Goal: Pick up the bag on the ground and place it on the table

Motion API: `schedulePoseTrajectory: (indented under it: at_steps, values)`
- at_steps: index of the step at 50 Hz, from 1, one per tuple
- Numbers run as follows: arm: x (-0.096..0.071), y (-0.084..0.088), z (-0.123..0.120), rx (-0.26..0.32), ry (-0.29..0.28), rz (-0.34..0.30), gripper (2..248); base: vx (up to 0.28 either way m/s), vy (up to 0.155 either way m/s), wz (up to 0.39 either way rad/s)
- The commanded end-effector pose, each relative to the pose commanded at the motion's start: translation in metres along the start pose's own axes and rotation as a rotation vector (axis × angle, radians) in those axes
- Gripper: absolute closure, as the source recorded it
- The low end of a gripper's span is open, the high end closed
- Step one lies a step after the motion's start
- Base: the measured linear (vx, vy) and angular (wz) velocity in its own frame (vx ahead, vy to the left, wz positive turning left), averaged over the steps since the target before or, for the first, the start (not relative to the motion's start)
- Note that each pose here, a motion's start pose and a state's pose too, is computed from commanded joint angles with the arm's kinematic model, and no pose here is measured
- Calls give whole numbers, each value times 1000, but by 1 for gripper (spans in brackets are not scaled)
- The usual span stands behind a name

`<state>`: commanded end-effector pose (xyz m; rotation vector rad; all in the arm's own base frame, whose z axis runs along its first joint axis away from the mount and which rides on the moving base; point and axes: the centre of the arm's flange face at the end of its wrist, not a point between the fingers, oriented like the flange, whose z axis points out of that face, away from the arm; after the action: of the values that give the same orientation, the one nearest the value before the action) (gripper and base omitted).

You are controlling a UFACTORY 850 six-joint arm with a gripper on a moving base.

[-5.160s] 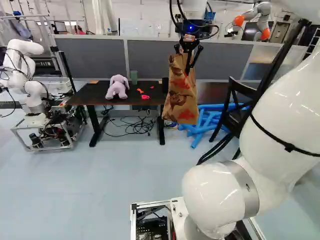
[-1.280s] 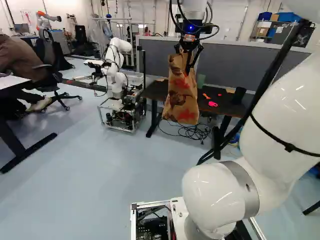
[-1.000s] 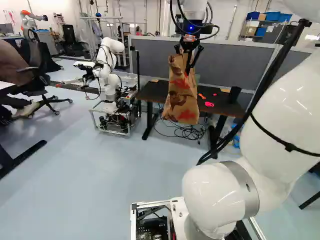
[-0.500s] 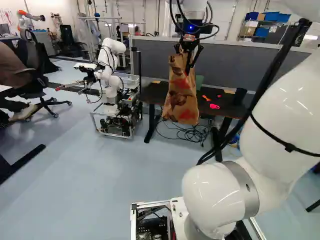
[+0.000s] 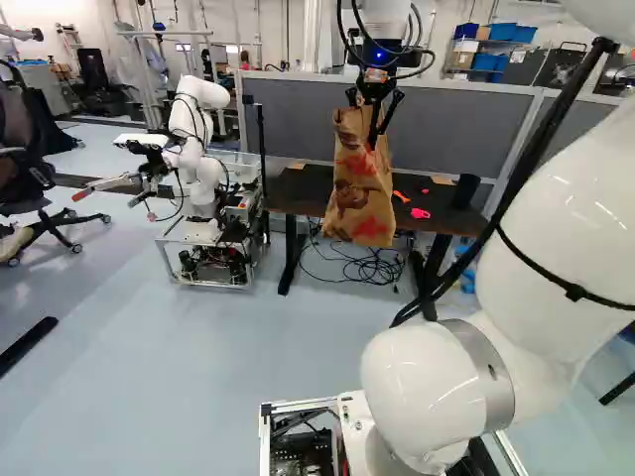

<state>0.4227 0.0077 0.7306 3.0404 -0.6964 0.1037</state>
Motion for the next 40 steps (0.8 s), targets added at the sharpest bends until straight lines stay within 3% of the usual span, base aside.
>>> schedulePoseTrajectory:
  at_steps: [12,40]
  values:
    - [0,0,0,0,0,0,228,123,64,-192]
    - [0,0,0,0,0,0,228,116,81,-18]
